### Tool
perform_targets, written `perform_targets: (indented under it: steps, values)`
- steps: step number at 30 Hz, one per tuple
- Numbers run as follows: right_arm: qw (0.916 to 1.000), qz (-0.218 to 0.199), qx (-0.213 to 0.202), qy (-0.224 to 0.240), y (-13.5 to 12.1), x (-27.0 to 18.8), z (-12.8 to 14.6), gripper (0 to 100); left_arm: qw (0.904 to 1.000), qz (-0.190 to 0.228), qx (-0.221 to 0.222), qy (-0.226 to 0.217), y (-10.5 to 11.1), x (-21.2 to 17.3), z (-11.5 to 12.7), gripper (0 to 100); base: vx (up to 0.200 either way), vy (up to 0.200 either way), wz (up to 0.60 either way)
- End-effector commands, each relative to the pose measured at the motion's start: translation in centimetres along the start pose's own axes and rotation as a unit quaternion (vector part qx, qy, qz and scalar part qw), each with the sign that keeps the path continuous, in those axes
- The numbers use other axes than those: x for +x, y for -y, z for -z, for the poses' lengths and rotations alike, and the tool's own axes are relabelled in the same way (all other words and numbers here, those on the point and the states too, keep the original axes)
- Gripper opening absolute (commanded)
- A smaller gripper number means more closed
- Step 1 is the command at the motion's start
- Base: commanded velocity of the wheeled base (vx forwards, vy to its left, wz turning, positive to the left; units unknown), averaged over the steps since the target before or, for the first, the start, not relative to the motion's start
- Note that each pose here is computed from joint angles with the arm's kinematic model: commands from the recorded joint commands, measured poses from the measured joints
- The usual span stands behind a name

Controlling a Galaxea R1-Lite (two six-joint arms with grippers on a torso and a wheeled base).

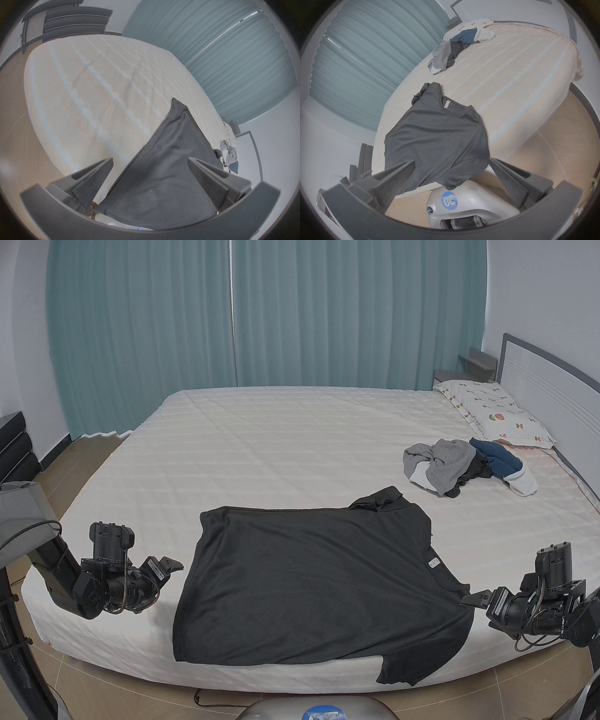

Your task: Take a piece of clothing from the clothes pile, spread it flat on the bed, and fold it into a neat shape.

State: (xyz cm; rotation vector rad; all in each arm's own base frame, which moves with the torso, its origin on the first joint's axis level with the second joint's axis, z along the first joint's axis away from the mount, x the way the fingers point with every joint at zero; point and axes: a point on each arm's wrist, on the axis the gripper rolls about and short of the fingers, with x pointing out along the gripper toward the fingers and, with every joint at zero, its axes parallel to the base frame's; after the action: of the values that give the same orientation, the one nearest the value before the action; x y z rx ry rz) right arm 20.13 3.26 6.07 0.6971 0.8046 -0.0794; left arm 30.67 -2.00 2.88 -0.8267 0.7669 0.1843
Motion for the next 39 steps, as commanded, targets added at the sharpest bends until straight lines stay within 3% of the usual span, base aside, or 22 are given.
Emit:
perform_targets:
  steps: [1,27,31,39]
  values:
    - [0.9996,0.016,0.002,-0.024,0.4,1.0,0.6,100,1.0,-0.006,-0.004,-0.005,-0.4,0.7,0.2,100,0.0,0.0,0.0]
    - [0.9996,0.009,0.001,-0.027,0.8,2.7,1.2,100,0.9992,0.011,-0.038,0.0,0.5,1.0,-0.3,100,0.015,0.0,0.0]
    - [0.9996,0.009,0.001,-0.027,0.8,2.6,1.3,100,0.999,0.025,-0.038,0.008,1.2,1.2,-0.9,100,0.2,0.0,0.0]
    - [0.9994,0.008,-0.003,-0.034,0.7,2.6,1.6,100,0.998,0.043,-0.037,0.027,2.5,3.3,-2.6,100,0.0,0.0,0.0]
